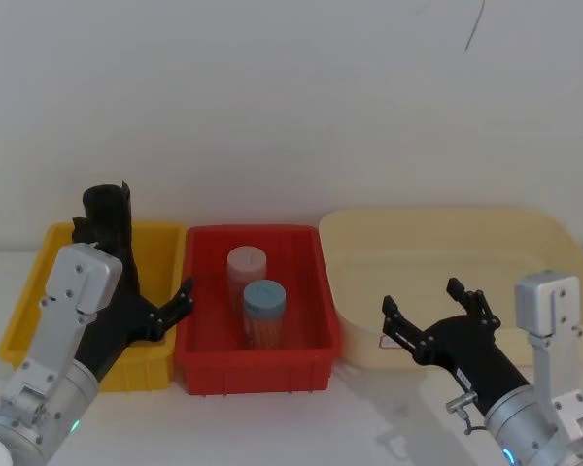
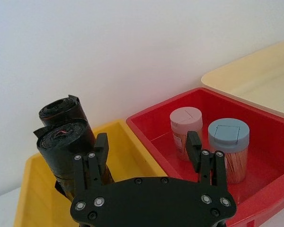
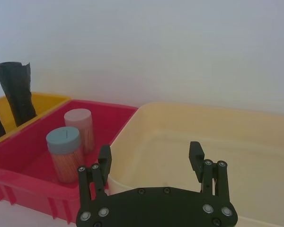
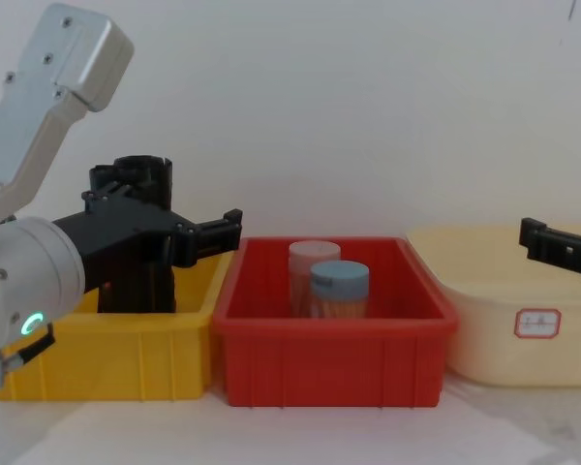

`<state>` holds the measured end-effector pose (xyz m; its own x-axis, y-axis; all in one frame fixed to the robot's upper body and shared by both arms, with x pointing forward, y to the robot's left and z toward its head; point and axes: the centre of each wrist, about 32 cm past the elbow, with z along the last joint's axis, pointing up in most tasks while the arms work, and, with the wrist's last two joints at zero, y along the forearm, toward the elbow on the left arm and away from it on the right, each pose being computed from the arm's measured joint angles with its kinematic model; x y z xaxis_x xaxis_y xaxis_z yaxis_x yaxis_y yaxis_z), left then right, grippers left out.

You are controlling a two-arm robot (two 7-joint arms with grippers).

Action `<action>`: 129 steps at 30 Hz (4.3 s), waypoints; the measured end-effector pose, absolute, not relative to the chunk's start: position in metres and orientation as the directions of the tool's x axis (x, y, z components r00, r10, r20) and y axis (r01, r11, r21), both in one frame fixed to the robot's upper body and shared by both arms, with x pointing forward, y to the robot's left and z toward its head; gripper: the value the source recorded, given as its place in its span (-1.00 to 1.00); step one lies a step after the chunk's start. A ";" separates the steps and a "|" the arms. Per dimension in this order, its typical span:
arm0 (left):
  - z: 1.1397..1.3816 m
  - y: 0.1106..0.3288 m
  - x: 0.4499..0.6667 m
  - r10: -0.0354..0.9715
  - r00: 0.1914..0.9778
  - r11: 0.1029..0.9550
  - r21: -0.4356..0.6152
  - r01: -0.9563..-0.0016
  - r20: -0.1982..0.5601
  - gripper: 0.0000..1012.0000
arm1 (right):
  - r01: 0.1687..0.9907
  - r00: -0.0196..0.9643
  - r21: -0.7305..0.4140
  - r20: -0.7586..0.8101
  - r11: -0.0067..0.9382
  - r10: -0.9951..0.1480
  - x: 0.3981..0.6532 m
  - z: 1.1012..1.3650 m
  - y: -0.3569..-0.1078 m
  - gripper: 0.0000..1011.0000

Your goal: Pick up the garbage bag with the one hand and transfer it to the other hand.

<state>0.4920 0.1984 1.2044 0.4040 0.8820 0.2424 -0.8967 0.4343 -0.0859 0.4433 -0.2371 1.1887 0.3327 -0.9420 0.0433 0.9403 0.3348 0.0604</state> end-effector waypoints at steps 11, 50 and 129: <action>1.204 0.198 0.492 0.882 0.404 0.434 -0.086 -0.897 0.242 0.98 | 0.940 0.333 0.060 0.043 0.335 -0.942 0.443 1.189 -0.237 0.98; 1.205 0.196 0.492 0.883 0.400 0.431 -0.088 -0.898 0.248 0.98 | 0.940 0.333 0.060 0.043 0.335 -0.942 0.443 1.189 -0.237 0.98; 1.189 0.225 0.456 0.974 0.223 0.220 -0.077 -0.973 -0.040 0.98 | 0.940 0.333 0.060 0.043 0.335 -0.942 0.443 1.189 -0.237 0.98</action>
<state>0.4556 0.2254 1.1889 0.2232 0.9739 -0.0402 -0.9725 0.2197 -0.0770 0.4433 -0.2371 1.1887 0.3326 -0.9421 0.0433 0.9403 0.3348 0.0604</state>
